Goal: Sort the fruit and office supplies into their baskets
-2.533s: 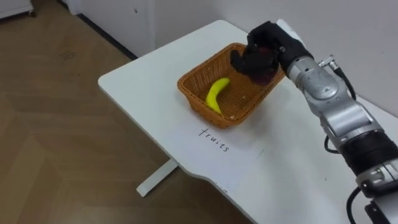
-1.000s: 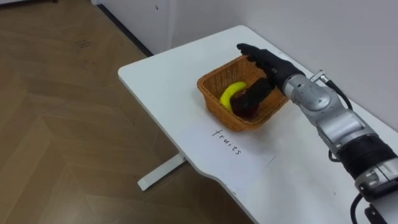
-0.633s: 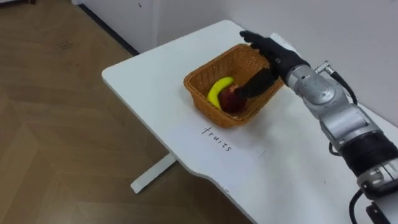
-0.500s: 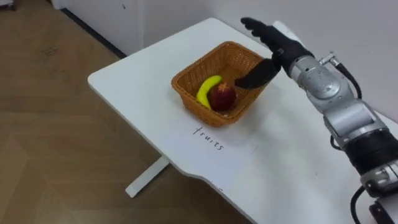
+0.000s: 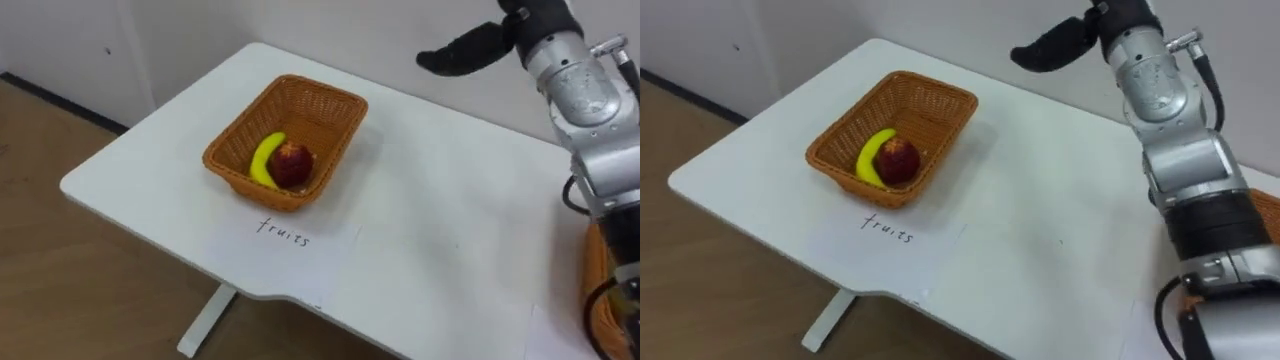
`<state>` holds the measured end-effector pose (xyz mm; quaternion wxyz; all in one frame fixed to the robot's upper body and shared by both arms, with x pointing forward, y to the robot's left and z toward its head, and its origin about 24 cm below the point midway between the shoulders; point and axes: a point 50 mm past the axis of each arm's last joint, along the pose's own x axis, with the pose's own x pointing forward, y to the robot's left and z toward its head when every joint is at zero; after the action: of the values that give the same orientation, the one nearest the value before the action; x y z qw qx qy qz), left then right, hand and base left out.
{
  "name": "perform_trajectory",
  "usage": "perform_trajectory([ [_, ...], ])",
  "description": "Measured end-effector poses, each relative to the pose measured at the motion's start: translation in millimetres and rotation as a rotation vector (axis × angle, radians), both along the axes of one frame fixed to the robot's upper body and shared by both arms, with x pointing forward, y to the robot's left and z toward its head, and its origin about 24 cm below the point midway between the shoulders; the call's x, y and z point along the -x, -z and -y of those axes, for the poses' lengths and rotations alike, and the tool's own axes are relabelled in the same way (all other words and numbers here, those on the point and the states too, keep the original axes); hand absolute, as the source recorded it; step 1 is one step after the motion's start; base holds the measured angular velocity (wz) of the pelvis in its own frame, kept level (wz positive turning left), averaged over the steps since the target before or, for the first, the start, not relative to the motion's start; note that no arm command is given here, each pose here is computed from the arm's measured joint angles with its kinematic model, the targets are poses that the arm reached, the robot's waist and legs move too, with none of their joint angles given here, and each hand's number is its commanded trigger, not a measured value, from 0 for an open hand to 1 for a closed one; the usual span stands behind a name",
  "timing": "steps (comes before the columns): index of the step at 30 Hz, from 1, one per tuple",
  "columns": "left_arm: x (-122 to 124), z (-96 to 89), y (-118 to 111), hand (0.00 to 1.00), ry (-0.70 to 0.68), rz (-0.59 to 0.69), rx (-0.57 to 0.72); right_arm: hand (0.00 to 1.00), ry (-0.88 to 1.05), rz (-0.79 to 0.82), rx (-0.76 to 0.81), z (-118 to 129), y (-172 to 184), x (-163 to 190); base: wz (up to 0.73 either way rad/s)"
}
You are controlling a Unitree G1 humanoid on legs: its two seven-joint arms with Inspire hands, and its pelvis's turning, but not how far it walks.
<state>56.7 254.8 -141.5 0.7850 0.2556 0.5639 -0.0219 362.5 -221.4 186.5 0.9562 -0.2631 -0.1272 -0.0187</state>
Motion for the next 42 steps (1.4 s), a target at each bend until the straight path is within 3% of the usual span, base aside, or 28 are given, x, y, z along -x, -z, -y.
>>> perform_trajectory([
  [6, 8, -5.2, -1, 0.00, -0.041, -0.007, -0.009, 0.00, 0.055, 0.166, -0.148, 16, -31, 13, -0.30],
  [17, 22, -8.7, 2, 0.00, -0.065, -0.027, -0.035, 0.00, 0.142, 0.183, -0.296, 52, -20, 36, -0.28],
  [29, 13, -10.6, 1, 0.00, -0.100, 0.042, -0.061, 0.00, 0.505, 0.319, -0.414, 117, -6, 86, -0.29],
  [42, 42, -14.0, 0, 0.00, -0.146, 0.022, -0.134, 0.00, 0.997, 0.381, -0.584, 182, 40, 166, -0.16],
])
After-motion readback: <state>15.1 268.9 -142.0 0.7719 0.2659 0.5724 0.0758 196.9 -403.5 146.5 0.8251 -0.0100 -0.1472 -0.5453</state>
